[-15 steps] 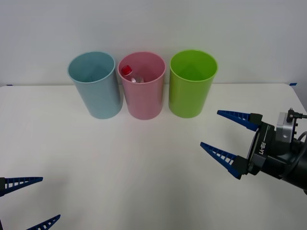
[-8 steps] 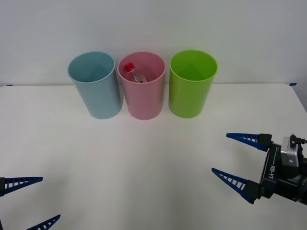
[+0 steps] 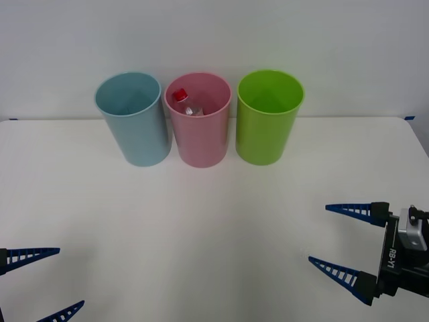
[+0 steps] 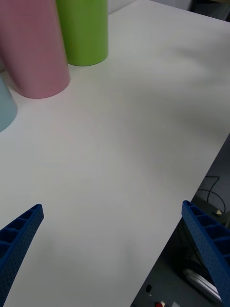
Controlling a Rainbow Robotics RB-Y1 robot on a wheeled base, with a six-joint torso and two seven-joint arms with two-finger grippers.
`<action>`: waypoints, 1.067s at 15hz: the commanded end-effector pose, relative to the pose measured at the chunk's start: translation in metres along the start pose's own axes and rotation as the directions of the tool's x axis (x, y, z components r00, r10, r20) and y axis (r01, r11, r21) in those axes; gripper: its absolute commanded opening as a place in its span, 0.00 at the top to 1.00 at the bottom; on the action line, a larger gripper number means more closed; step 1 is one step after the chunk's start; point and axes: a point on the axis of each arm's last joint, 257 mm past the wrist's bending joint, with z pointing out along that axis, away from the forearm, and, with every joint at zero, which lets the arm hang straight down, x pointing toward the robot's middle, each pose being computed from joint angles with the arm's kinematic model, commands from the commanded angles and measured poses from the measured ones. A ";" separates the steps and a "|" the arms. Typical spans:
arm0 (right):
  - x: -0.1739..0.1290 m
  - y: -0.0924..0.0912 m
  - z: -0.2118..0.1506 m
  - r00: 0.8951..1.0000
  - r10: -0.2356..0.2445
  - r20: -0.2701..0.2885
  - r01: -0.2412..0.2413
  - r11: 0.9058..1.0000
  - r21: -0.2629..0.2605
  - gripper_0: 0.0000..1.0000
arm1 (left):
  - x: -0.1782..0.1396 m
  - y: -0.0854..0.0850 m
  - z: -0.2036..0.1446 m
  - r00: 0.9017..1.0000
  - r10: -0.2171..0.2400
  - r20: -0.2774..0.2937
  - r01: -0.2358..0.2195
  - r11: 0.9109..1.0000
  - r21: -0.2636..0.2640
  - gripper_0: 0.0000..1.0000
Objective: Put cans in the blue bin and PET bottles in the pink bin and trash in the green bin.
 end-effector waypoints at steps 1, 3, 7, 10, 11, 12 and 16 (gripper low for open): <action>0.008 0.001 -0.002 1.000 0.009 -0.028 -0.009 1.000 0.001 0.00 | 0.000 0.000 0.000 1.000 0.000 0.000 0.000 1.000 0.000 0.00; 0.010 0.001 -0.002 0.999 0.017 -0.035 -0.017 1.000 0.002 0.00 | 0.000 0.000 0.000 1.000 0.000 0.000 0.000 1.000 0.000 0.00; 0.015 0.001 -0.001 0.998 0.035 -0.043 -0.035 0.999 0.012 0.00 | 0.000 0.000 0.000 1.000 0.000 0.000 0.000 1.000 0.000 0.00; 0.020 0.003 -0.005 0.997 0.057 -0.053 -0.055 0.998 0.022 0.00 | 0.000 0.000 0.000 1.000 0.000 0.000 0.000 1.000 0.000 0.00; 0.023 0.005 -0.006 0.996 0.071 -0.054 -0.070 0.997 0.026 0.00 | 0.000 0.000 0.000 1.000 0.000 0.000 0.000 1.000 0.000 0.00; 0.025 0.006 -0.006 0.996 0.078 -0.051 -0.077 0.997 0.031 0.00 | 0.000 0.000 0.000 1.000 0.000 0.000 0.000 1.000 0.000 0.00; 0.030 0.005 -0.004 0.994 0.101 -0.037 -0.100 0.994 0.042 0.00 | 0.000 0.000 0.000 1.000 0.000 0.000 0.000 1.000 0.000 0.00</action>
